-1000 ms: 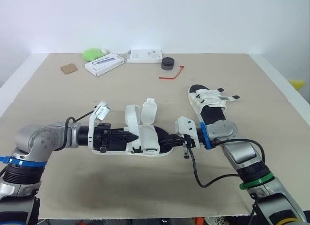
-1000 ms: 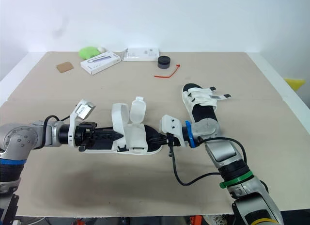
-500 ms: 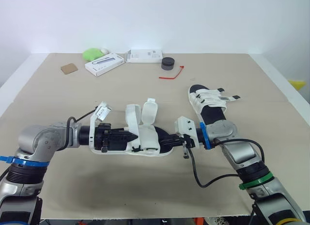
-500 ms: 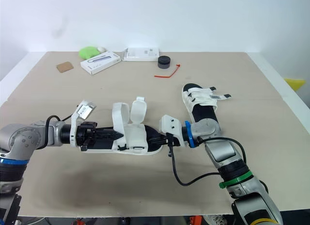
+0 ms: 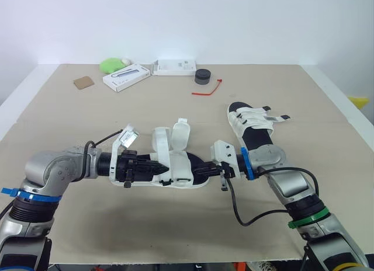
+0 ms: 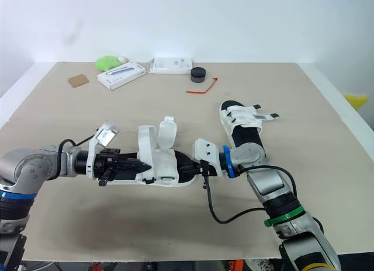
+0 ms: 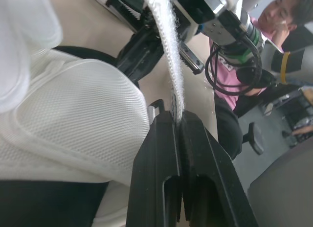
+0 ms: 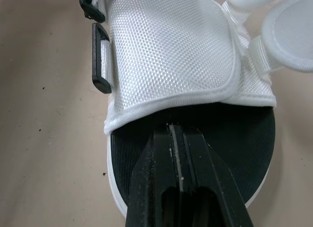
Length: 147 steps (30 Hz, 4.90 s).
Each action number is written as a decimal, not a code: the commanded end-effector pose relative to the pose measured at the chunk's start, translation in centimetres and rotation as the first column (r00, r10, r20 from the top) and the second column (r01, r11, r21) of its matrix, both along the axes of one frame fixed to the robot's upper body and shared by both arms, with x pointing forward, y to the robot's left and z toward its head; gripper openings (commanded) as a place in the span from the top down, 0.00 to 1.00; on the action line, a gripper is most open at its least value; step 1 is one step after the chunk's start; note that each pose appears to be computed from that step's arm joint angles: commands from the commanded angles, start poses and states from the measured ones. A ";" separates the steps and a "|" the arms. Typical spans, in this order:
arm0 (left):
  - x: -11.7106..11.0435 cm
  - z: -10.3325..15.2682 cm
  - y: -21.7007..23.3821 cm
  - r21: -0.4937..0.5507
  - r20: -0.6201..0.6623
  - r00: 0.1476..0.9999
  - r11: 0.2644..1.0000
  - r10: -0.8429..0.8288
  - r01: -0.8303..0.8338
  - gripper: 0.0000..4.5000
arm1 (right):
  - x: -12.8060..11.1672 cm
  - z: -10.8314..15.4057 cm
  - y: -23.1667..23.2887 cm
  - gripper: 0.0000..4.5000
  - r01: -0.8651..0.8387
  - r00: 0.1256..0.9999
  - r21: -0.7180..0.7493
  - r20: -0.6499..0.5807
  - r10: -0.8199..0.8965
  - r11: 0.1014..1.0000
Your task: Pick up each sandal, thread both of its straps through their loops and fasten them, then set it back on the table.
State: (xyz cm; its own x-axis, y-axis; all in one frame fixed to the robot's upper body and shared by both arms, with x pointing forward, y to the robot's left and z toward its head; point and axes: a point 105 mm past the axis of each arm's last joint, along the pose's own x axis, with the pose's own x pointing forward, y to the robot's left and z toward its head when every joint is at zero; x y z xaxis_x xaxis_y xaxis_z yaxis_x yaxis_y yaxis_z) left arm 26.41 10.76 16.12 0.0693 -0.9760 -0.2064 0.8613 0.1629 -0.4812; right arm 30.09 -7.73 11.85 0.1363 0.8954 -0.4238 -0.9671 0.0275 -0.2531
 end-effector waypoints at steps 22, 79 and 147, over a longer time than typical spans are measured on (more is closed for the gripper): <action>-0.6 -0.8 0.2 0.052 0.099 0.995 0.999 -0.008 0.003 0.99 | -0.3 1.0 0.6 1.00 -0.029 0.999 0.015 0.041 0.029 0.999; -2.0 2.5 0.4 0.070 0.218 0.967 0.990 -0.133 0.120 0.42 | 0.0 1.1 0.7 1.00 -0.037 0.998 0.005 0.047 0.037 0.999; -9.5 -5.4 1.2 0.095 0.098 0.982 0.984 -0.158 0.149 0.98 | -0.2 1.2 0.9 1.00 -0.053 0.998 -0.002 0.041 0.053 0.999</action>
State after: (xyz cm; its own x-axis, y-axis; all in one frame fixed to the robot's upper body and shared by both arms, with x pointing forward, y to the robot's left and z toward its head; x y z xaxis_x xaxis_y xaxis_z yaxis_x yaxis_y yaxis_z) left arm 17.04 12.26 9.84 -0.0523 -0.9522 -0.3010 0.9006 0.0852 -0.4262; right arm 30.11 -7.26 12.03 0.1120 0.8948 -0.4322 -0.9665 -0.0030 -0.2568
